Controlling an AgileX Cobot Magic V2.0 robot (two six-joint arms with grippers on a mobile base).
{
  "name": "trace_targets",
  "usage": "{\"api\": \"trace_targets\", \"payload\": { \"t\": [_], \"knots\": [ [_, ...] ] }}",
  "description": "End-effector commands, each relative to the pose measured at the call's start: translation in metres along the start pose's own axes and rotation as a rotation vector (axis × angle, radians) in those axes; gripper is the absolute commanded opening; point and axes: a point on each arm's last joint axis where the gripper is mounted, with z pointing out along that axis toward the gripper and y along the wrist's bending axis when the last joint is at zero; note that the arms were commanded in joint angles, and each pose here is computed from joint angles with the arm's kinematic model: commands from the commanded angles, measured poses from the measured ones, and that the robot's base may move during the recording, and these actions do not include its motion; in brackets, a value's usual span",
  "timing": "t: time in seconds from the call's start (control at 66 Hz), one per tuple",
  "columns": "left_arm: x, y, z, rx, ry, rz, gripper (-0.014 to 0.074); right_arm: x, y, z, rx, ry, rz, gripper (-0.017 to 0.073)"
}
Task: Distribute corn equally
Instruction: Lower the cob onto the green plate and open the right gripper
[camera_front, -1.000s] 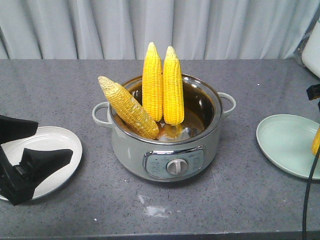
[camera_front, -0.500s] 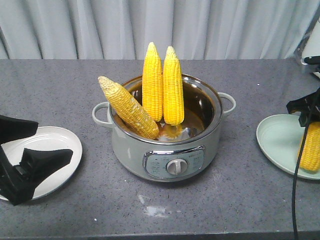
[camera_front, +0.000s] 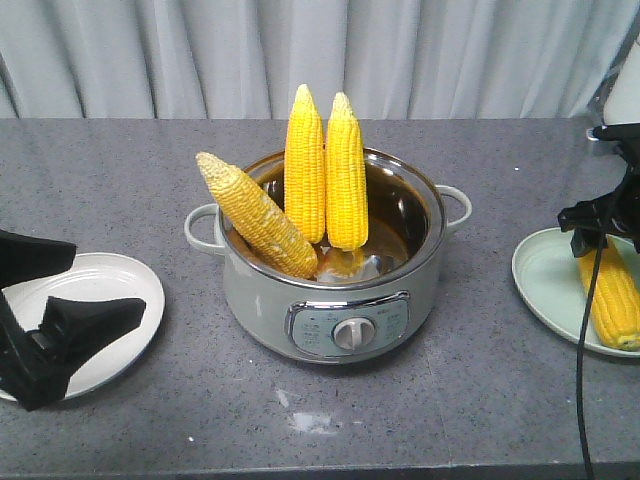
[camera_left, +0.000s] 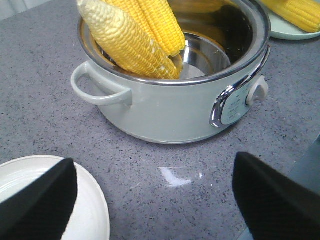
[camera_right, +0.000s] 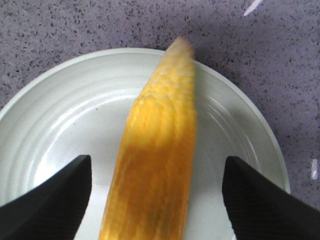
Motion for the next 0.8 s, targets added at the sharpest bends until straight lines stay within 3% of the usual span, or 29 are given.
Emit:
{"api": "trace_targets", "payload": {
  "t": [0.0, 0.136, 0.379, 0.576, 0.788],
  "knots": [
    [-0.013, 0.0, -0.006, -0.015, -0.081, -0.011, 0.0589, -0.008, -0.003, -0.024, 0.018, -0.101, 0.012, 0.0539],
    [-0.013, 0.0, -0.006, -0.015, -0.081, -0.011, 0.0589, -0.006, -0.003, -0.029, 0.01, -0.094, 0.025, 0.0539],
    [-0.013, 0.0, -0.006, -0.017, -0.083, -0.01, 0.0589, 0.004, 0.004, -0.074, -0.02, -0.173, 0.039, 0.0539],
    [-0.013, 0.0, -0.006, -0.019, -0.086, -0.01, 0.0589, 0.034, 0.014, -0.108, -0.063, -0.269, 0.052, 0.0539],
    [-0.014, 0.001, -0.006, -0.026, -0.092, -0.01, 0.0589, 0.078, 0.03, -0.134, -0.153, -0.351, 0.02, 0.0529]
  ]
}}
